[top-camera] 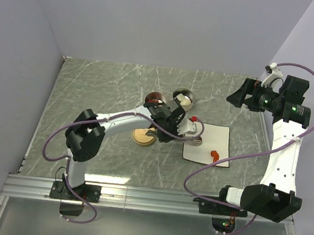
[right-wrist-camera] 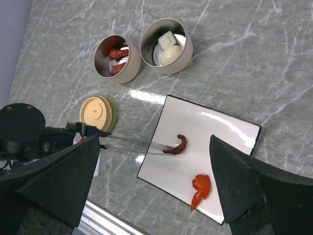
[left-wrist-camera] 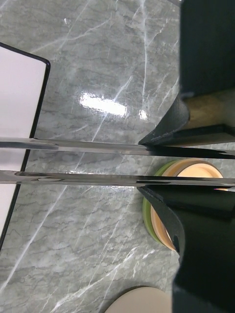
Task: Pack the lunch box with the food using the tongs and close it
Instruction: Pick up the food using the clamp, then place the food into the lunch box
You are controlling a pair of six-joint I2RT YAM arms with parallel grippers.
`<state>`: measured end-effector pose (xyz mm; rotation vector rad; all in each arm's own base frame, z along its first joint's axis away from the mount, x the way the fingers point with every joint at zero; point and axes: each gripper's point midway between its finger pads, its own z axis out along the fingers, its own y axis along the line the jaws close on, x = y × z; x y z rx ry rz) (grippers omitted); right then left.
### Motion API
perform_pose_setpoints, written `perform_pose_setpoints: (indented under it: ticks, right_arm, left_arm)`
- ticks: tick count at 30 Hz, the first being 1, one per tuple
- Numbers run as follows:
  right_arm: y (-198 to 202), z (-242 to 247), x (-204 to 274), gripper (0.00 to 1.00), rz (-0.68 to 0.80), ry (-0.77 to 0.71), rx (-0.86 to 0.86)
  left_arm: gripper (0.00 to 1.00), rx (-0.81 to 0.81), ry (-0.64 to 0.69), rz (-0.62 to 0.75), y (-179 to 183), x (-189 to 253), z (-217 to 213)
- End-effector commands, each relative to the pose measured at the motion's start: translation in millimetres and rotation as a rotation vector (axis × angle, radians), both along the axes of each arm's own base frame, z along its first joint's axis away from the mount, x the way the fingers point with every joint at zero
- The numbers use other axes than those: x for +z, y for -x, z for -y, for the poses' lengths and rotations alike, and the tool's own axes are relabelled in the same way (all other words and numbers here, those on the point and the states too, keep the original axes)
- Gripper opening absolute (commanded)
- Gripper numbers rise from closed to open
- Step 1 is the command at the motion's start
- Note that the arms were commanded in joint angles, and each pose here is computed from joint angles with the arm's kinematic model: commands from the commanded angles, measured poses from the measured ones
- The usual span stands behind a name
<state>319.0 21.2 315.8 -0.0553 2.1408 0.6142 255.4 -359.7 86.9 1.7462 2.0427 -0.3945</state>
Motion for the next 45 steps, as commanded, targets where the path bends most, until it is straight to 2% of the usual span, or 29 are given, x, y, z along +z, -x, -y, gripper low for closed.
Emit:
perform_pose_setpoints:
  ticks: [1, 10, 22, 28, 35, 41, 45]
  right_arm:
    - [0.5, 0.9, 8.0, 1.00, 0.028, 0.007, 0.005]
    - [0.4, 1.1, 9.0, 1.00, 0.030, 0.007, 0.003]
    - [1.4, 0.9, 9.9, 1.00, 0.033, 0.009, 0.004]
    - [1.1, 0.8, 10.1, 1.00, 0.034, 0.009, 0.006]
    - [-0.1, 0.5, 9.3, 1.00, 0.028, 0.003, 0.008]
    - [-0.8, -0.3, 10.8, 1.00, 0.031, 0.001, 0.012]
    - [-0.6, 1.3, 9.9, 1.00, 0.028, 0.007, 0.005]
  left_arm:
    - [0.35, 0.005, 0.013, 0.066, -8.1, 14.5, 8.8]
    - [0.28, 0.029, 0.056, 0.132, -11.3, 45.3, 7.8]
    - [0.25, 0.068, 0.121, 0.166, -6.2, 78.7, -4.2]
    - [0.25, 0.184, 0.182, 0.151, -26.4, 103.5, -40.0]
    - [0.25, 0.408, 0.239, 0.128, -72.7, 121.4, -118.2]
    - [0.25, 0.507, 0.202, 0.096, -91.2, 105.7, -161.0]
    - [0.27, 0.523, 0.145, 0.055, -91.3, 81.0, -172.6]
